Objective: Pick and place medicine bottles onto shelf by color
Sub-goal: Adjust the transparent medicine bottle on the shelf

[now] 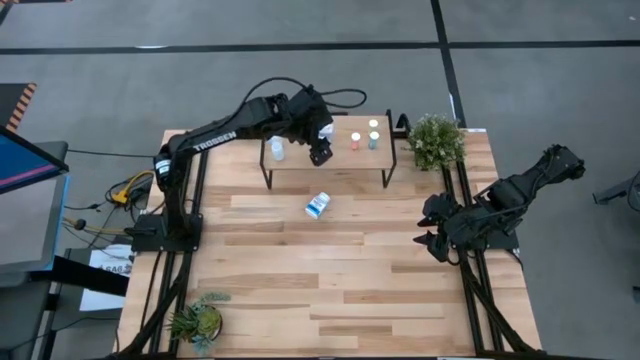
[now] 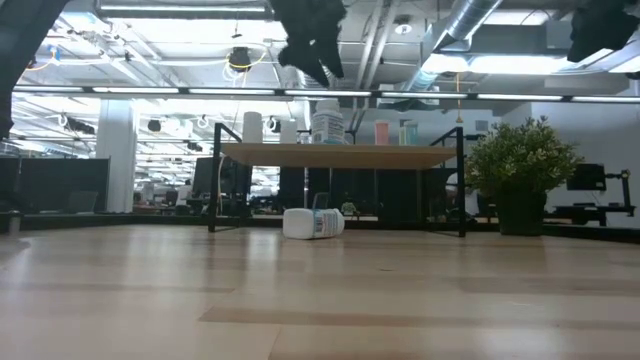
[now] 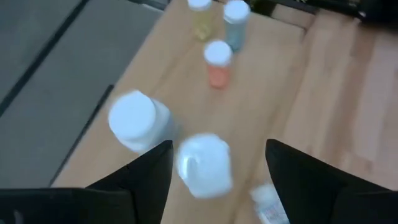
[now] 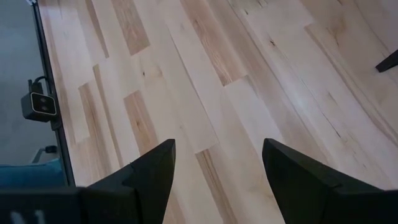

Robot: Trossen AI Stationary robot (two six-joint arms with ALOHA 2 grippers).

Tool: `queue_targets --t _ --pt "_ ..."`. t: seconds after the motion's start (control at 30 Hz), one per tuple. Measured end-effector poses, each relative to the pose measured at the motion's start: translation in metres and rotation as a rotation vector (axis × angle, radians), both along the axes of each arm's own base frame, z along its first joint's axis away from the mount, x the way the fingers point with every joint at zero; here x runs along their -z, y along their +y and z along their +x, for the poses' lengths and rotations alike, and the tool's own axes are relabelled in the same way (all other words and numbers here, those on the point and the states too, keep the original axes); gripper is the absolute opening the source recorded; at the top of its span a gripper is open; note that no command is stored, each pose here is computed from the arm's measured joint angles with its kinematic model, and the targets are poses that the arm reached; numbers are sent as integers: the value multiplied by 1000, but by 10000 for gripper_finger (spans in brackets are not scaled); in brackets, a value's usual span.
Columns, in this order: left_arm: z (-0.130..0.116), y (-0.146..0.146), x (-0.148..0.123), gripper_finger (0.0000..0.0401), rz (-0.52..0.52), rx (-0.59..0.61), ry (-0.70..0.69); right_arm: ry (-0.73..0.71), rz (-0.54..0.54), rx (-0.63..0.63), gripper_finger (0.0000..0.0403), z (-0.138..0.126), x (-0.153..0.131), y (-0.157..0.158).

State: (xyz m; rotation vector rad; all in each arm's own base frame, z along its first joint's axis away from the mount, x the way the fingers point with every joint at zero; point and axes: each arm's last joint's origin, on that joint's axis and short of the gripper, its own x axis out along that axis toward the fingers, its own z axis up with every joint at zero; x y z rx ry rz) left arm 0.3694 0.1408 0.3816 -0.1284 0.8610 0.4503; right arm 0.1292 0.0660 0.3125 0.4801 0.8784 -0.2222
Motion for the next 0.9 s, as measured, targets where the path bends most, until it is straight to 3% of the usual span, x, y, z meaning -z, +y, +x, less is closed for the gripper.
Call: queue_targets --t 0.17,0.37,0.5,0.67,0.9 --pt "-7 -29 -16 243 -50 28 55 4 -2 0 265 1 1 0" --pt "-10 -62 -14 243 -83 83 164 7 -45 9 265 7 3 2" --pt "-13 -74 -12 243 26 45 247 32 -67 22 265 15 8 2" --pt "-18 -63 -12 236 188 -21 324 64 -83 72 265 25 13 -2" --pt "-26 -29 -13 200 235 -86 359 62 -78 130 265 34 14 -9"
